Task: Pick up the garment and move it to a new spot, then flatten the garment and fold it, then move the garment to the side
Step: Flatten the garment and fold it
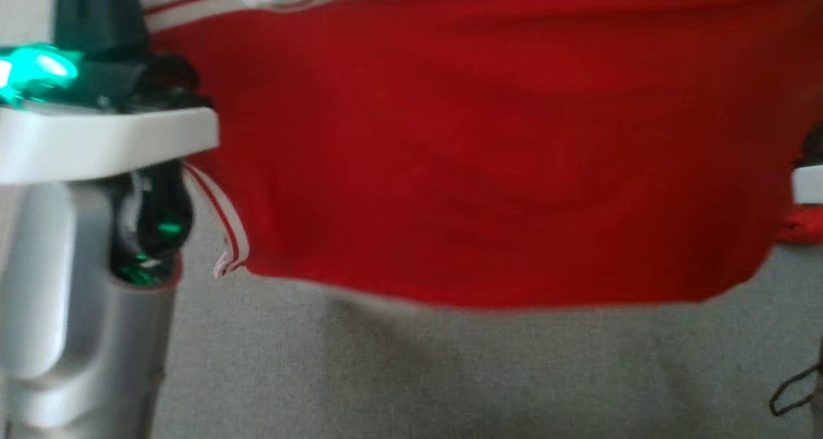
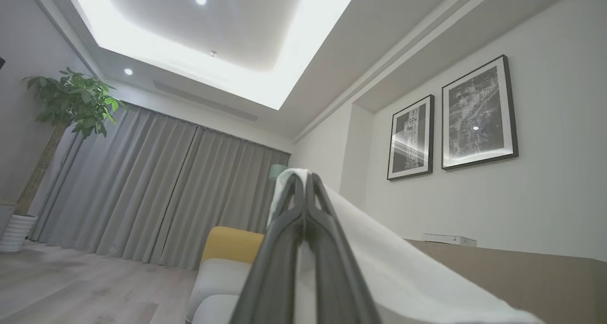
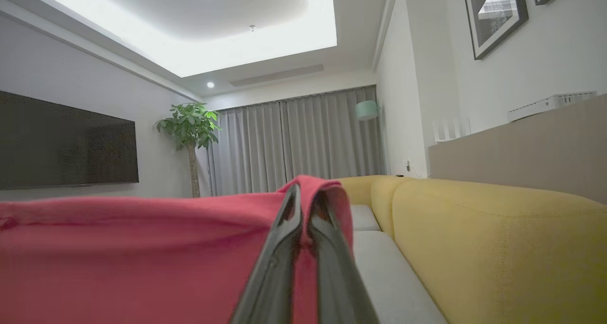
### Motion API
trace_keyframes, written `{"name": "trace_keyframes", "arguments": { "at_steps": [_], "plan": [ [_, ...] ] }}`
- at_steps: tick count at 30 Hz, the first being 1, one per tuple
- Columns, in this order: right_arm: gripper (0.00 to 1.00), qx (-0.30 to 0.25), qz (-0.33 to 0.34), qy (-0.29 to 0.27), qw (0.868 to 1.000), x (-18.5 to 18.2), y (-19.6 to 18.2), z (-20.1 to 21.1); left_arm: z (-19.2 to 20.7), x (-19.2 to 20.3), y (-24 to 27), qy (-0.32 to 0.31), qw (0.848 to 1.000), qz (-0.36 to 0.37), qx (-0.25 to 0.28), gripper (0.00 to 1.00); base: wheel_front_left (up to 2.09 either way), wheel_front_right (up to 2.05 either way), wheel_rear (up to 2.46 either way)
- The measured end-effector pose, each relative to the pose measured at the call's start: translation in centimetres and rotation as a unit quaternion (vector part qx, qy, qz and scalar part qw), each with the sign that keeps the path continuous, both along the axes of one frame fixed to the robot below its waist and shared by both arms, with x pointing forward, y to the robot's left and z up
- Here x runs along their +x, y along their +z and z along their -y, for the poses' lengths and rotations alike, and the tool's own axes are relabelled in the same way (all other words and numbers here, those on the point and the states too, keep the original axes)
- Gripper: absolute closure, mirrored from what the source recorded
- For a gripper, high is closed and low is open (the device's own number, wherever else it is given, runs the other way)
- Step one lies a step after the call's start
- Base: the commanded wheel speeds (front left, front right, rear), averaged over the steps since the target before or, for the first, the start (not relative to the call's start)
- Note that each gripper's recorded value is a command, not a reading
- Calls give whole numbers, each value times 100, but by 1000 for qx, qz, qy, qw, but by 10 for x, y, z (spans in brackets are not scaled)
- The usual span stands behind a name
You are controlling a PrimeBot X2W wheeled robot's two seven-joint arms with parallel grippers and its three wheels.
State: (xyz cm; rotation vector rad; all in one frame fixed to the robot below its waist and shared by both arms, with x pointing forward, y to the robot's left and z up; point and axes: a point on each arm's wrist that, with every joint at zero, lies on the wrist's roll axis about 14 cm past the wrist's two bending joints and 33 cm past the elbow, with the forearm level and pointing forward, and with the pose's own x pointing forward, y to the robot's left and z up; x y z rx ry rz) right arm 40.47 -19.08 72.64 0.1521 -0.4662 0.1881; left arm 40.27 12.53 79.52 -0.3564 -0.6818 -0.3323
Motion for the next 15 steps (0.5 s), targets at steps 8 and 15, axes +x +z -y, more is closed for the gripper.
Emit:
{"name": "trace_keyframes", "arguments": {
  "at_steps": [8, 15],
  "plan": [
    [100, 8, -69, 1, 998, 28, -29, -1, -4, 55, -18, 6, 996, -72, 54, 100, 0, 0, 0],
    [100, -35, -114, -4, 993, 110, -53, -5, -8, 149, -66, 18, 980, -161, 113, 100, 0, 0, 0]
  ]
}}
